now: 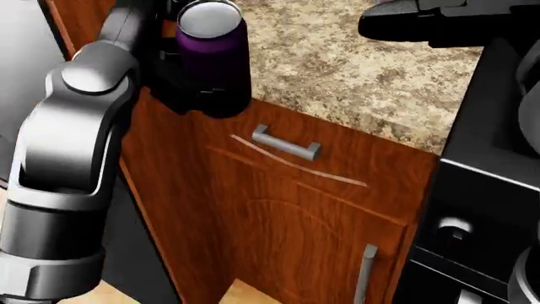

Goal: Move the drinks to the dining counter.

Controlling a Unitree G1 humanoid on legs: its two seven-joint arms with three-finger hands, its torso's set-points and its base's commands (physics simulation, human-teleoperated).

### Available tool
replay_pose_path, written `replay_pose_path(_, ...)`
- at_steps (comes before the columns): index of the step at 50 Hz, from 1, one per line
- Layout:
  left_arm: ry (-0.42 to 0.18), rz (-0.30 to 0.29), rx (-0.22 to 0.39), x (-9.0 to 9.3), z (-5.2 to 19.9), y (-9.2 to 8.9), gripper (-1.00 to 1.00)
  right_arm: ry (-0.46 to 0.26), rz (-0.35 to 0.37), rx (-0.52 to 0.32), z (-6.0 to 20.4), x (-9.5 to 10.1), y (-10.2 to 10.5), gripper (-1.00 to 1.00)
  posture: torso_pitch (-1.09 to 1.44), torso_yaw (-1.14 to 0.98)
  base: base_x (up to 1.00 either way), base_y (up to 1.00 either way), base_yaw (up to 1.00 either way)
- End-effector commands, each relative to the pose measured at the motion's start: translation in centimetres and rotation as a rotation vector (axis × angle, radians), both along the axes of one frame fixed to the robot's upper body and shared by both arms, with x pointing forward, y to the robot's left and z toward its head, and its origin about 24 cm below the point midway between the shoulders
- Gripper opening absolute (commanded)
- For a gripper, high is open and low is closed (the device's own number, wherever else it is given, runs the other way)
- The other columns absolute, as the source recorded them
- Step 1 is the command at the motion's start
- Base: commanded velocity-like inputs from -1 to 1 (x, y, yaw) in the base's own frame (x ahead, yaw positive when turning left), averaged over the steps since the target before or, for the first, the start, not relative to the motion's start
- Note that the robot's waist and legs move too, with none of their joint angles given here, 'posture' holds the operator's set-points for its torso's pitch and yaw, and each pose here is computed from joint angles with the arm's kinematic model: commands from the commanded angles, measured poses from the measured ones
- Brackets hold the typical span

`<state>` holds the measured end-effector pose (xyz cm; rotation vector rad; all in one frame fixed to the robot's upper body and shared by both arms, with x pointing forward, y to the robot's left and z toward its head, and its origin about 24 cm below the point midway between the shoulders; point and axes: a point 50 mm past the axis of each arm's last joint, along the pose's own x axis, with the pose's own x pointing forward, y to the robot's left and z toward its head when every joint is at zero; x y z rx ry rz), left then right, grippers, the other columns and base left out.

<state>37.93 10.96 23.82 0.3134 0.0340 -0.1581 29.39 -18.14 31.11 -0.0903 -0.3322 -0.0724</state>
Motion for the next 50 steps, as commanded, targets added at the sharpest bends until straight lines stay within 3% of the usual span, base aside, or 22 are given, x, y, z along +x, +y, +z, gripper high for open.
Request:
replay_pose_path(1, -0.179, 0.004, -0.018, -0.9, 4.2, 0.3, -1.00, -0.123, 0.018, -0.006, 2.2, -1.0, 0.3, 1.00, 0.00, 0.00, -0.26, 0.00, 1.00)
replay_pose_path(15, -0.195, 0.018, -0.025, -3.1, 4.6, 1.6, -1.00, -0.130, 0.032, -0.008, 2.5, -1.5, 0.6, 1.00, 0.00, 0.00, -0.26, 0.00, 1.00)
replay_pose_path(36, -0.211, 0.053, -0.038, -3.6, 5.1, 3.2, -1.00, -0.145, 0.115, -0.083, 1.5, -1.9, 2.1, 1.00, 0.00, 0.00, -0.24, 0.00, 1.00)
replay_pose_path(50, -0.216, 0.063, -0.037, -3.8, 5.4, 3.7, -1.00, -0.143, 0.119, -0.098, 1.3, -1.8, 2.3, 1.00, 0.00, 0.00, -0.11, 0.00, 1.00)
